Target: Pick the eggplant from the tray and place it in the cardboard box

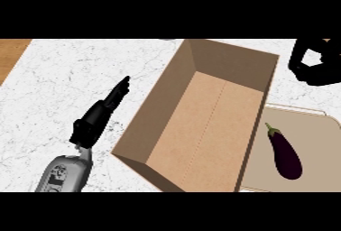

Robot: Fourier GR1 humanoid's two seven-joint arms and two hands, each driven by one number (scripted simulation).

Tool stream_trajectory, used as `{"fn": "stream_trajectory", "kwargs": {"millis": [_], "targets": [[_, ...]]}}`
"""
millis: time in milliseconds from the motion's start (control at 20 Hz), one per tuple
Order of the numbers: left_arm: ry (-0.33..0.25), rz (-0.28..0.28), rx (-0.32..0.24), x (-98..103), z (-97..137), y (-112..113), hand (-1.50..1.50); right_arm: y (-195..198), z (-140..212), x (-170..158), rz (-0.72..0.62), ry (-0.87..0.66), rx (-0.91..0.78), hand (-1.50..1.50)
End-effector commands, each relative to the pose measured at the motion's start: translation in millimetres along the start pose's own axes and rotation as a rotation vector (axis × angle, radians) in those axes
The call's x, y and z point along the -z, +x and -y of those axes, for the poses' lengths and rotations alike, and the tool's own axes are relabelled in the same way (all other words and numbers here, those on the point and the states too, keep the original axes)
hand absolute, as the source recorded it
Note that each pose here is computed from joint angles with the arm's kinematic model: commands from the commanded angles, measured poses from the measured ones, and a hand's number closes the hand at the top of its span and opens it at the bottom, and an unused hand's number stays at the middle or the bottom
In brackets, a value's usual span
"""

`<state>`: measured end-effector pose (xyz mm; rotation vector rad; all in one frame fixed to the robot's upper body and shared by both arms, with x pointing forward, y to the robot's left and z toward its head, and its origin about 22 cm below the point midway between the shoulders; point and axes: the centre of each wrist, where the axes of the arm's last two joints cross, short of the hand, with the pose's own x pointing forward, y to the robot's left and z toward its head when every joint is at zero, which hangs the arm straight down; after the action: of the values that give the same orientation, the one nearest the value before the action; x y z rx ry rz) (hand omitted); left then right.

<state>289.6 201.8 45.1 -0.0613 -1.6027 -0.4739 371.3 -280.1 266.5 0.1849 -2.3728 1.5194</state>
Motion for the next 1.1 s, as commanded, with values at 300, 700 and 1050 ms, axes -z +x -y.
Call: {"fn": "stream_trajectory", "kwargs": {"millis": [300, 700, 1050], "targets": [[0.022, 0.009, 0.01, 0, -5, -14, 0.0, -17, -15, 77, 0.04, 0.055, 0.154, 1.5], [0.021, 0.007, -0.006, 5, 1, 1, 0.0, -37, -73, 132, 0.004, 0.088, 0.028, 1.5], [0.019, -0.002, 0.014, -7, 1, -3, 0.0, -55, -118, 151, 0.002, 0.141, -0.035, 1.5]]}}
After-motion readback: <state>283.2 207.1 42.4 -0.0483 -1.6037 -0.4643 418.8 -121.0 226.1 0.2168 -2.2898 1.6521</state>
